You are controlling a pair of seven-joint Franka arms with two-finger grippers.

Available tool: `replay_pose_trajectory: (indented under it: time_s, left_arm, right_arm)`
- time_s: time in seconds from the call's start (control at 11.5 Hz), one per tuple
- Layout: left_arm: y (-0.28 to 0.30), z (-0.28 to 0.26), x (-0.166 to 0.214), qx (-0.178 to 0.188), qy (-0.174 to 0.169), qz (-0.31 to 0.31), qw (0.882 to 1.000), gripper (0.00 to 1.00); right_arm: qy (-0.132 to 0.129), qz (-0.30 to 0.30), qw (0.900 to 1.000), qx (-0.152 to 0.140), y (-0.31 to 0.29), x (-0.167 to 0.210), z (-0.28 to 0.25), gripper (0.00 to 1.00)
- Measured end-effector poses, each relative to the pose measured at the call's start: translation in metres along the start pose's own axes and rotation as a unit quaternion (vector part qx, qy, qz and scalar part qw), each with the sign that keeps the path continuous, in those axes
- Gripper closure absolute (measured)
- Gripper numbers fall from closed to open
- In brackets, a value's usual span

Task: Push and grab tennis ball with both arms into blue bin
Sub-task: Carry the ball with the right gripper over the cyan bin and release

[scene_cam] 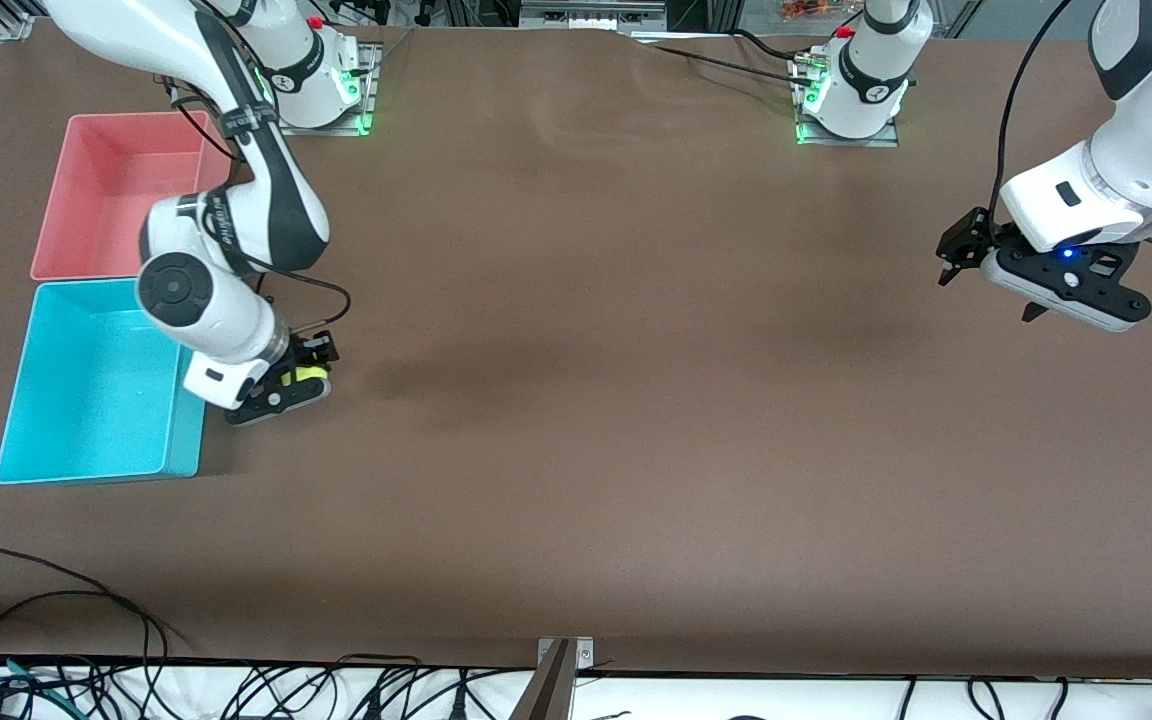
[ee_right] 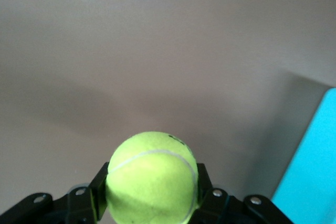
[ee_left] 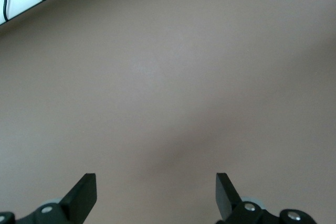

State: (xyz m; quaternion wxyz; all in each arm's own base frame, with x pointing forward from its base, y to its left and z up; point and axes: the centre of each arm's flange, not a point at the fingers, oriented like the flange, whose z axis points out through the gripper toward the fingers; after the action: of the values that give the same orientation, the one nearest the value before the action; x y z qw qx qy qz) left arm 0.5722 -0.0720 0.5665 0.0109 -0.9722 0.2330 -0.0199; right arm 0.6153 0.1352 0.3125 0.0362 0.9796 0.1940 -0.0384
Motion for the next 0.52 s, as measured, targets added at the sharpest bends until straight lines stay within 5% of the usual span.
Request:
replay_pose_trajectory:
  time_s: [0.26, 0.52]
  left_arm:
    - [-0.002, 0.0, -0.001, -0.001, -0.002, -0.002, 1.0, 0.0]
    - [-0.004, -0.001, -0.002, -0.002, -0.004, -0.004, 1.0, 0.0]
  right_arm:
    - [-0.06, -0.03, 0.998, 0.012, 0.052, -0.013, -0.027, 0.34]
    - [-0.078, -0.064, 0.995, 0.021, 0.136, -0.044, -0.031, 0.34]
